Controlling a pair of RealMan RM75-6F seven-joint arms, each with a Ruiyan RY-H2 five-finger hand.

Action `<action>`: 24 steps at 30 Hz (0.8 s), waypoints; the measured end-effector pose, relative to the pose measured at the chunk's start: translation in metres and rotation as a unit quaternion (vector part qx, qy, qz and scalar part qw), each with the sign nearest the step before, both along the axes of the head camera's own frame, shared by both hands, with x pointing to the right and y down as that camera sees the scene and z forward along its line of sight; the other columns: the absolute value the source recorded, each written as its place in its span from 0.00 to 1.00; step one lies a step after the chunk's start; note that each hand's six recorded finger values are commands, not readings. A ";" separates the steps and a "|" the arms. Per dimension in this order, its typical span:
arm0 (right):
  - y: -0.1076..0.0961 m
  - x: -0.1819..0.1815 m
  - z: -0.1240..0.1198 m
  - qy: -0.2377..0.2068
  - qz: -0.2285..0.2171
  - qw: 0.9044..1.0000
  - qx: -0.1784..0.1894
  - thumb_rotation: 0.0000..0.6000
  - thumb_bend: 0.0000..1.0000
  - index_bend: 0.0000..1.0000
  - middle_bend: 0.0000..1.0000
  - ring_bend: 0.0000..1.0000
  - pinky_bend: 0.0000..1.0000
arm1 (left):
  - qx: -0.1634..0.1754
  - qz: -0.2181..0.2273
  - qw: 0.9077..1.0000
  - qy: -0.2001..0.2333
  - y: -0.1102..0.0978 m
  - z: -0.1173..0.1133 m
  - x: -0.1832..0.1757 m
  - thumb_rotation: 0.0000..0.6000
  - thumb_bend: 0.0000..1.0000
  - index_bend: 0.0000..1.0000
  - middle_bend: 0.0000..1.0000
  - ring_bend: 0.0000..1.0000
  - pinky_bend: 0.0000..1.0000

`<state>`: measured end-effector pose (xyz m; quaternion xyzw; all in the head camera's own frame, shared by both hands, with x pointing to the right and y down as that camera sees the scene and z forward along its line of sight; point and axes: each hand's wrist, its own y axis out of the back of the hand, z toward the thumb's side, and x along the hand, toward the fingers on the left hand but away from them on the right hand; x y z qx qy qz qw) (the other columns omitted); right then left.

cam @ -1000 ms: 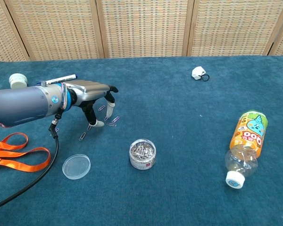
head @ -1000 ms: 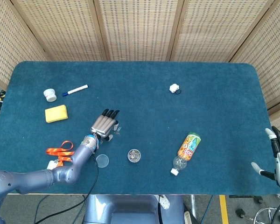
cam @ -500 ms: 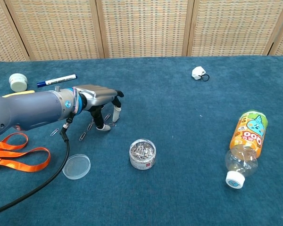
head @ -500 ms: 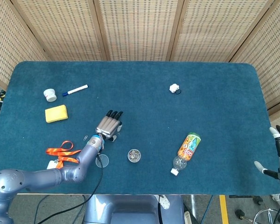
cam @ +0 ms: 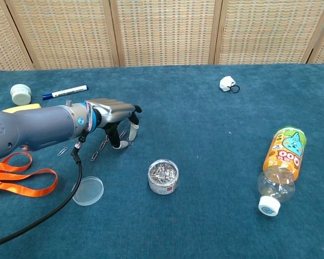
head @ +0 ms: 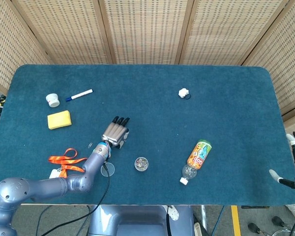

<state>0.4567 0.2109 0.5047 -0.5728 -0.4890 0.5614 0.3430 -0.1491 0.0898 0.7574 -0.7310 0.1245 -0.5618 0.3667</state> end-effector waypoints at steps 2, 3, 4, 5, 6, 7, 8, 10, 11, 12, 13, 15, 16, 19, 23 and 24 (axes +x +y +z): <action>0.000 0.000 0.000 0.000 0.000 1.000 0.000 1.00 0.00 0.00 0.00 0.00 0.00 | -0.003 -0.001 1.000 0.000 0.001 0.000 0.000 1.00 0.41 0.51 0.00 0.00 0.00; 0.000 0.000 0.000 0.000 0.001 1.000 0.000 1.00 0.00 0.00 0.00 0.00 0.00 | -0.003 0.000 1.000 -0.001 0.001 0.001 0.000 1.00 0.41 0.51 0.00 0.00 0.00; 0.000 0.000 0.000 0.000 0.001 1.000 0.000 1.00 0.00 0.00 0.00 0.00 0.00 | -0.003 0.001 1.000 -0.002 0.002 0.001 0.000 1.00 0.41 0.51 0.00 0.00 0.00; 0.000 0.000 0.000 0.000 0.001 1.000 0.000 1.00 0.00 0.00 0.00 0.00 0.00 | -0.003 0.002 1.000 -0.002 0.002 0.001 0.000 1.00 0.41 0.51 0.00 0.00 0.00; 0.000 0.000 0.000 -0.001 0.001 1.000 0.000 1.00 0.00 0.00 0.00 0.00 0.00 | -0.003 0.002 1.000 -0.002 0.002 0.001 -0.001 1.00 0.41 0.52 0.00 0.00 0.00; 0.000 0.000 0.000 -0.001 0.001 1.000 0.001 1.00 0.00 0.00 0.00 0.00 0.00 | -0.004 0.001 1.000 -0.002 0.002 0.001 -0.001 1.00 0.41 0.52 0.00 0.00 0.00; 0.000 0.000 0.000 -0.001 0.001 1.000 0.001 1.00 0.00 0.00 0.00 0.00 0.00 | -0.003 0.001 1.000 -0.003 0.002 0.001 -0.001 1.00 0.41 0.52 0.00 0.00 0.00; 0.000 0.000 -0.001 -0.002 0.001 1.000 0.001 1.00 0.00 0.00 0.00 0.00 0.00 | 0.002 0.007 1.000 -0.008 0.002 0.001 -0.001 1.00 0.41 0.53 0.00 0.00 0.00; 0.000 0.000 -0.001 -0.002 0.000 1.000 0.001 1.00 0.00 0.00 0.00 0.00 0.00 | 0.005 0.010 1.000 -0.010 0.002 0.001 -0.002 1.00 0.41 0.54 0.00 0.00 0.00; 0.000 0.000 -0.001 -0.002 0.000 1.000 0.001 1.00 0.00 0.00 0.00 0.00 0.00 | 0.007 0.013 1.000 -0.012 0.003 0.001 -0.002 1.00 0.41 0.55 0.00 0.00 0.00; 0.000 0.000 -0.001 -0.003 0.000 1.000 0.001 1.00 0.00 0.00 0.00 0.00 0.00 | 0.008 0.012 1.000 -0.012 0.003 0.002 -0.002 1.00 0.41 0.56 0.00 0.00 0.00; 0.001 0.000 -0.001 -0.003 0.000 1.000 0.001 1.00 0.00 0.00 0.00 0.00 0.00 | 0.009 0.012 1.000 -0.014 0.004 0.002 -0.002 1.00 0.41 0.58 0.00 0.00 0.00; 0.001 0.000 -0.001 -0.004 0.000 1.000 0.001 1.00 0.00 0.00 0.00 0.00 0.00 | 0.010 0.013 1.000 -0.015 0.004 0.002 -0.002 1.00 0.41 0.60 0.00 0.00 0.00; 0.001 0.000 -0.002 -0.005 0.000 1.000 0.002 1.00 0.00 0.00 0.00 0.00 0.00 | 0.011 0.014 1.000 -0.015 0.005 0.003 -0.001 1.00 0.42 0.64 0.00 0.00 0.00; 0.001 0.000 -0.003 -0.006 0.001 1.000 0.003 1.00 0.00 0.00 0.00 0.00 0.00 | 0.011 0.015 1.000 -0.016 0.006 0.003 -0.001 1.00 0.43 0.67 0.00 0.00 0.00; 0.001 0.001 -0.003 -0.006 0.001 1.000 0.003 1.00 0.00 0.00 0.00 0.00 0.00 | 0.012 0.016 1.000 -0.017 0.006 0.002 -0.001 1.00 0.43 0.68 0.00 0.00 0.00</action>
